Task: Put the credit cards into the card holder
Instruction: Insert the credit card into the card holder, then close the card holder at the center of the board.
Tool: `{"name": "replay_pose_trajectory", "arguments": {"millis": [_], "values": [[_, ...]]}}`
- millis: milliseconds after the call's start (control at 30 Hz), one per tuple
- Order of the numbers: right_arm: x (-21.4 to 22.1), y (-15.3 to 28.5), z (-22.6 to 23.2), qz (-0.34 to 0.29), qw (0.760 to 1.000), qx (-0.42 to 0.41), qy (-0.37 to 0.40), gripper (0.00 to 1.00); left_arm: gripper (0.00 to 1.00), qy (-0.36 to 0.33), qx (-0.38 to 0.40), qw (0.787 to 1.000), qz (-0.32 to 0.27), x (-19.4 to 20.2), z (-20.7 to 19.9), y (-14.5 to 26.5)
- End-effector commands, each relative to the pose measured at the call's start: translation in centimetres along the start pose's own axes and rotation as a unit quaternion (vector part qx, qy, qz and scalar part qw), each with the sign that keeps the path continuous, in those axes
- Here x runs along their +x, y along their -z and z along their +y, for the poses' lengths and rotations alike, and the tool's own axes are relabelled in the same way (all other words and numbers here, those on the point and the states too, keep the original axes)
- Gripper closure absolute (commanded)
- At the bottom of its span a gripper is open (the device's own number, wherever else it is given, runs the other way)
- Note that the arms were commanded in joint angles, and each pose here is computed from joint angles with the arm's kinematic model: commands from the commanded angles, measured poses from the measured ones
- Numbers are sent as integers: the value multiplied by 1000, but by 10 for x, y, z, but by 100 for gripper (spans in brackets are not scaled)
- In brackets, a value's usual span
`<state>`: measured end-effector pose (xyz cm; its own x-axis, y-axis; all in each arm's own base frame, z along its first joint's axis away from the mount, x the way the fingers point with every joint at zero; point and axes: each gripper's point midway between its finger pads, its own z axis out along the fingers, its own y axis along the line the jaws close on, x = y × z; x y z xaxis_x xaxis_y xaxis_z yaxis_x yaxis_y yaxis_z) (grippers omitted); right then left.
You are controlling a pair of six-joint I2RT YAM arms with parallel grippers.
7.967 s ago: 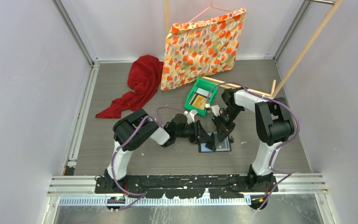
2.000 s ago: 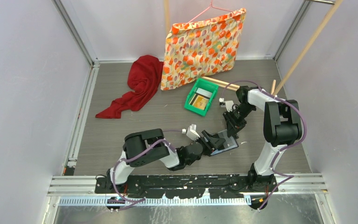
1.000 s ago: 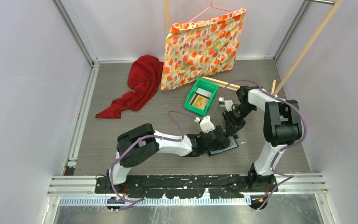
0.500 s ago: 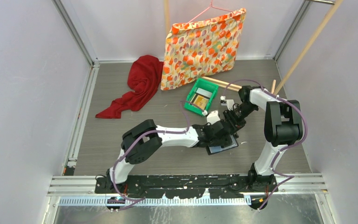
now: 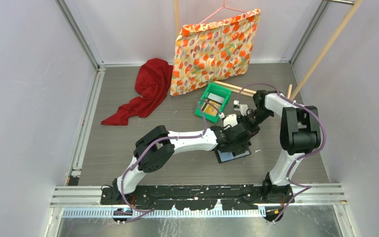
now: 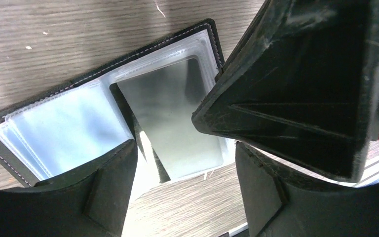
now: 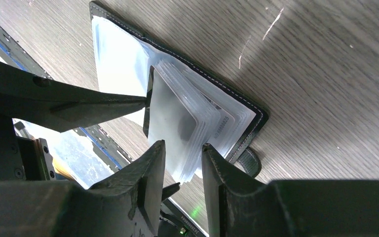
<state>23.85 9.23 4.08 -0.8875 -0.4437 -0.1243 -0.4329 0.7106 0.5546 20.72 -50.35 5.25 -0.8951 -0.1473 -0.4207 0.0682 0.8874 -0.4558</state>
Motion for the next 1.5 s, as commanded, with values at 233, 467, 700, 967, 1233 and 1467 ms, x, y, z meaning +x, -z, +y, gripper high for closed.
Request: {"name": "replay_pose_trajectory", "arguments": {"millis": [233, 467, 700, 967, 1233, 1467], "values": [[-11, 28, 11, -55, 998, 7, 23, 54, 24, -98, 173, 979, -54, -38, -28, 63], [-12, 43, 25, -95, 991, 13, 95, 54, 24, -181, 119, 966, -143, -53, 49, 110], [-17, 34, 27, -122, 981, 54, 142, 53, 0, -120, 188, 958, -180, -44, 99, 133], [-1, 4, -16, 1, 993, 108, 56, 54, 5, -12, 244, 962, -122, -23, 102, 121], [8, -3, -36, 37, 989, 141, 22, 57, 17, 57, 257, 963, -52, 5, 82, 79], [19, -11, -46, 68, 989, 129, -5, 63, 15, 79, 196, 977, -24, 20, 86, 45]]}}
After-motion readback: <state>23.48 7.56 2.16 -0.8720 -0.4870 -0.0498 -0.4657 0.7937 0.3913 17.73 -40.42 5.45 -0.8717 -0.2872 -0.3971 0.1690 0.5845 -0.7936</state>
